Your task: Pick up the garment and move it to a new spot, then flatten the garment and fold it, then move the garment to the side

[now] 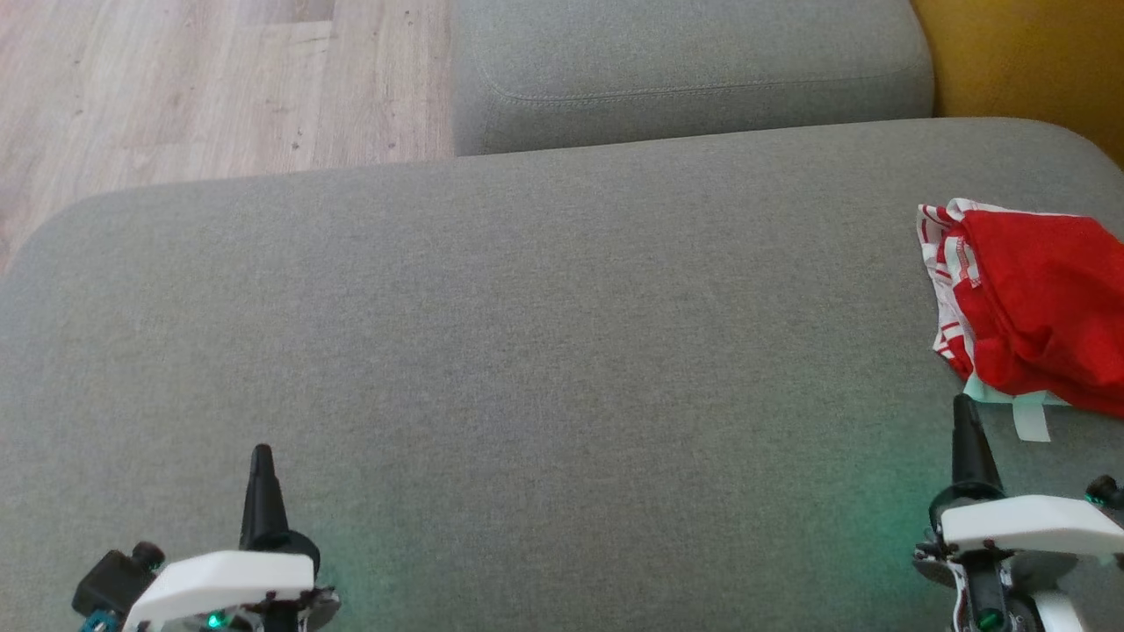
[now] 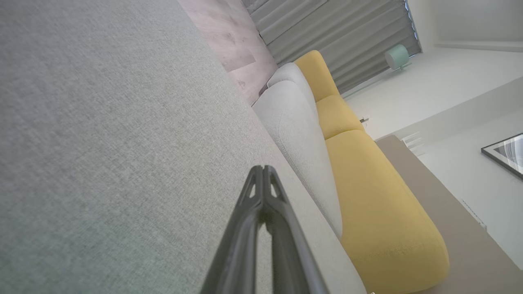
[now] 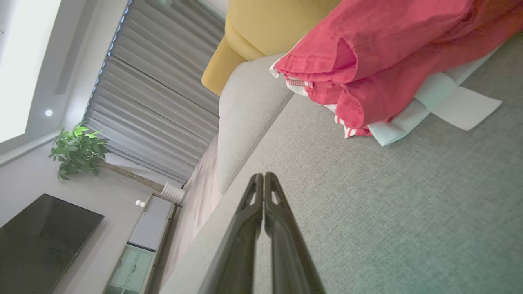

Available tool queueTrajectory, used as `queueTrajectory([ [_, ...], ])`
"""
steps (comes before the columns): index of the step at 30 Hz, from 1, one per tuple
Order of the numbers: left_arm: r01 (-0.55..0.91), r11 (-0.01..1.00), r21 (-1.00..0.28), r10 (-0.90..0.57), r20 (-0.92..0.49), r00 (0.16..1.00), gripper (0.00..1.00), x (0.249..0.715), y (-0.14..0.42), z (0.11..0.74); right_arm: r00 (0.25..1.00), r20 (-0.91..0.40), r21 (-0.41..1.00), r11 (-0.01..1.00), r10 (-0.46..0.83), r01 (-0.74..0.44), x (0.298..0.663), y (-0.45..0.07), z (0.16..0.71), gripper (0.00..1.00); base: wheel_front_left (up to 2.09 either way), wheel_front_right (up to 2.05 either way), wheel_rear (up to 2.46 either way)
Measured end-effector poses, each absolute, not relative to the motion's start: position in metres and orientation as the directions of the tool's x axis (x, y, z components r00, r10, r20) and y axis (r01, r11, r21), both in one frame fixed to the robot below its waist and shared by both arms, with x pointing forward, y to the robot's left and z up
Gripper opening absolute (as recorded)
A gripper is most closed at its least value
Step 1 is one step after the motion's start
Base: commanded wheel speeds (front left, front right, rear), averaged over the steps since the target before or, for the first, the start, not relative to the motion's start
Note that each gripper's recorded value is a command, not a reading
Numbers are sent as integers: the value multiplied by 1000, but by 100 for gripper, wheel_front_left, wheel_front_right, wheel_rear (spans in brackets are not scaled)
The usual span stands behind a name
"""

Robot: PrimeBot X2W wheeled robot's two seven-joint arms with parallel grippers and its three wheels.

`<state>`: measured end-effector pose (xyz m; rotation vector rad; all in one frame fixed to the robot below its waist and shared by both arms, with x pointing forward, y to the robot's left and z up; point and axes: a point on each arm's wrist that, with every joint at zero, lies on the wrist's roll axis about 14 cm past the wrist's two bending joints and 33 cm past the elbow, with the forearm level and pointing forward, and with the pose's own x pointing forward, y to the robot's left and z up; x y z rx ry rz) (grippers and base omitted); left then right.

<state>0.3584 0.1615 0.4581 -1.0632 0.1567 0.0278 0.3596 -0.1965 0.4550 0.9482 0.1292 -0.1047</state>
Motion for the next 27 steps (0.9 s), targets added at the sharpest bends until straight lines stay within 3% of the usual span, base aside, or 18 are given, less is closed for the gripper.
queueTrajectory([
  [27, -127, 239, -963, -34, -139, 990, 0, 365, 176, 463, 989, -144, 945, 292, -32, 147, 366, -203, 462, 0, 0, 0, 0],
])
